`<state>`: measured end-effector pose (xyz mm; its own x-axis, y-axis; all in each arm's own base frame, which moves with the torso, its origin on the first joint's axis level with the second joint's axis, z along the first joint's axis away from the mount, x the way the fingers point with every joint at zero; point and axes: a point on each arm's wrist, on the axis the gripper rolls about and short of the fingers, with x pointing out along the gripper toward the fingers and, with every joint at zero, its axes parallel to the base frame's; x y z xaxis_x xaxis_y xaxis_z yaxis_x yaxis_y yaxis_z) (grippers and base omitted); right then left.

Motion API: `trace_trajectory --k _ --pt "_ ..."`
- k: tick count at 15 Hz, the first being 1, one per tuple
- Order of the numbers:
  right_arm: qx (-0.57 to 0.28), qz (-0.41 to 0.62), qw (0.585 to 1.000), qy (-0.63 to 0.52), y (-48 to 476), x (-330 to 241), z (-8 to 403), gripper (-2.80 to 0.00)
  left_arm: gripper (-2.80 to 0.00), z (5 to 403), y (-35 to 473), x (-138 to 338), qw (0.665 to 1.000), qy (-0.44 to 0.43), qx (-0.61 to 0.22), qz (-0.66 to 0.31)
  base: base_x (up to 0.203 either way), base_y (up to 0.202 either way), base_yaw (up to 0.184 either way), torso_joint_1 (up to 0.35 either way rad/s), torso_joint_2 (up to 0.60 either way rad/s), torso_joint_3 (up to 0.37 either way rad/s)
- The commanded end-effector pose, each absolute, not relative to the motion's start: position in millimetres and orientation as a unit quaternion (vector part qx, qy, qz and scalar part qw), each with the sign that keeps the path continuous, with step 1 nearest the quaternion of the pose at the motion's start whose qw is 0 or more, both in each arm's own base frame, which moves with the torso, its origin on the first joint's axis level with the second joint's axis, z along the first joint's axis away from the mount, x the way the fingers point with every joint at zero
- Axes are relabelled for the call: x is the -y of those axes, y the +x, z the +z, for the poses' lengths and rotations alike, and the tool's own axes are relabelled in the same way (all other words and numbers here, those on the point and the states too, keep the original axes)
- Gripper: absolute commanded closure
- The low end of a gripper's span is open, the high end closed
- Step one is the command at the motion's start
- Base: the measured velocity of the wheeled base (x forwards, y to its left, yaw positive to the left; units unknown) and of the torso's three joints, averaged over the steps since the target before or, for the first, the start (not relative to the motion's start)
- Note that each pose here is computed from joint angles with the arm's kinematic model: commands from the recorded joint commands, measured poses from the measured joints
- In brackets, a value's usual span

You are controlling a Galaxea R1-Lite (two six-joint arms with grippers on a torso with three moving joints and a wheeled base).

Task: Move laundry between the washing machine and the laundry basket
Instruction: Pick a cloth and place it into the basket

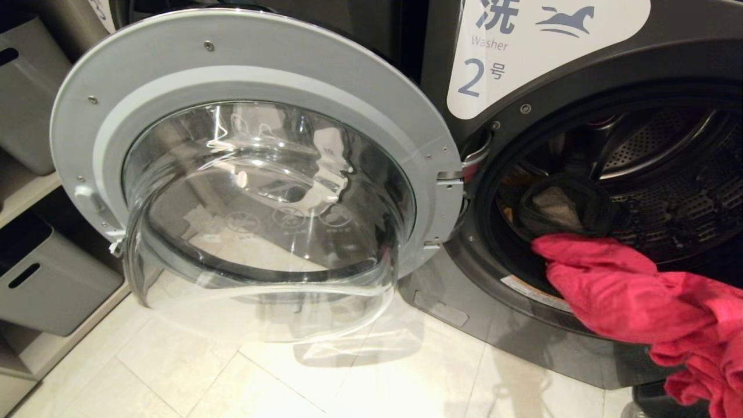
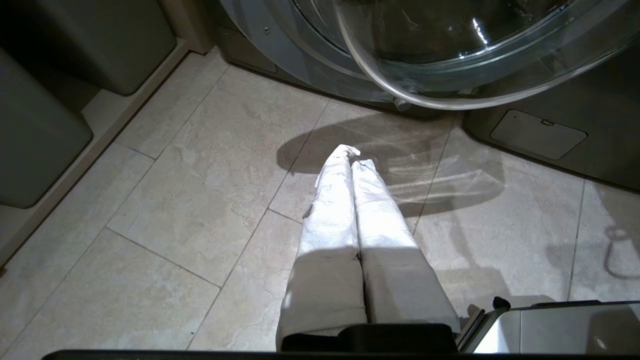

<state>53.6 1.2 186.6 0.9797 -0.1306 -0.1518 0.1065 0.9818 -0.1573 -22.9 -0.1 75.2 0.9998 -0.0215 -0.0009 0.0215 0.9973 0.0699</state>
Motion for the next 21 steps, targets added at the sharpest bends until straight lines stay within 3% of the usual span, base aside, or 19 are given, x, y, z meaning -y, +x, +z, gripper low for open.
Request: trace_trajectory --k 1,11,16,21 --pt "-0.08 -0.059 0.992 -0.075 14.9 3.9 181.3 0.0 0.0 75.3 -22.9 0.1 0.999 0.035 0.001 -0.011 0.0 0.0 0.0 0.0 0.0 0.0" --pt "-0.089 -0.055 0.99 -0.092 -16.6 8.0 213.5 0.0 0.0 75.3 -22.9 0.1 0.999 0.035 0.0 -0.011 0.0 0.0 0.0 0.0 0.0 0.0" --pt "-0.091 -0.033 0.99 -0.102 -54.4 12.1 202.6 0.0 0.0 75.3 -23.0 0.1 0.999 0.035 0.001 -0.011 0.0 0.0 0.0 0.0 0.0 0.0" --pt "-0.046 -0.002 0.994 -0.094 -74.0 13.1 234.8 0.0 0.0 75.3 -22.9 0.1 0.999 0.035 0.0 -0.011 0.0 0.0 0.0 0.0 0.0 0.0"
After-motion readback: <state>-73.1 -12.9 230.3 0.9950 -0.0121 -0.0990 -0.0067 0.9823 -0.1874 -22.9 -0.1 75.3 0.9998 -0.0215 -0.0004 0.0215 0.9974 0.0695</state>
